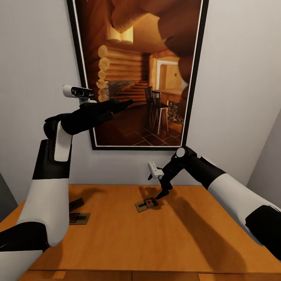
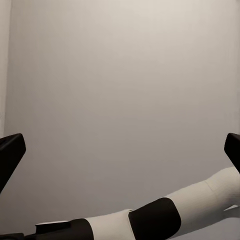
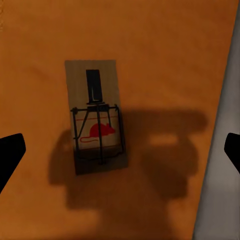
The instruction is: Take the four mousetraps from the cabinet in the bathroom and place them on the bathroom floor. Make sure all four end up on the same floor surface, and ensure that at least two of them are either under or directly next to the same bathroom sink.
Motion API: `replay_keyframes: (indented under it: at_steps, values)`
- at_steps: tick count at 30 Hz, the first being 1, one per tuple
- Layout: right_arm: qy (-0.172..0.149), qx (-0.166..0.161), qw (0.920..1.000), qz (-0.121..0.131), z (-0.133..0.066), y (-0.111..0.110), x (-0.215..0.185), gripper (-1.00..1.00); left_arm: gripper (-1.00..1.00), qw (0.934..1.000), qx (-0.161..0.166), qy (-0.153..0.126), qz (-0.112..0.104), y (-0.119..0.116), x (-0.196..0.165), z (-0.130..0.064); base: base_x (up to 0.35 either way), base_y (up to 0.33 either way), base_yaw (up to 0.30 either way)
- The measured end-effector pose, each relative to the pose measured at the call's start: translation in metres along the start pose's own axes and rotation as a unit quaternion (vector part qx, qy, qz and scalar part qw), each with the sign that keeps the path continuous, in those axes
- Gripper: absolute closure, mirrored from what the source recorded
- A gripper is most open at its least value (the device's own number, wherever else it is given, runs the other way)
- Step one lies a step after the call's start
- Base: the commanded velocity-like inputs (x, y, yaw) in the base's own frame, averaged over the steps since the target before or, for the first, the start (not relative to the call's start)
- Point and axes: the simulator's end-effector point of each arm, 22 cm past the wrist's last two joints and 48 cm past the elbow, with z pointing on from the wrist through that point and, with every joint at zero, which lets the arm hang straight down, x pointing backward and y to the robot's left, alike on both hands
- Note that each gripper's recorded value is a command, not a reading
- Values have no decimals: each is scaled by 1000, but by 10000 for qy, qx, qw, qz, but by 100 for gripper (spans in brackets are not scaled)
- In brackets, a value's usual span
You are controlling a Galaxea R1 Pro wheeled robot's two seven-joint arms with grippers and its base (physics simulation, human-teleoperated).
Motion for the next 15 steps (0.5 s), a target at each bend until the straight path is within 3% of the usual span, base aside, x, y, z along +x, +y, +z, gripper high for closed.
replay_keyframes:
  at_steps: [15]
  values:
    - [-3,15,10000,-18,0,-1,-2,-100,-100,10000,5,-7,6,0,0,0,0,0,0]
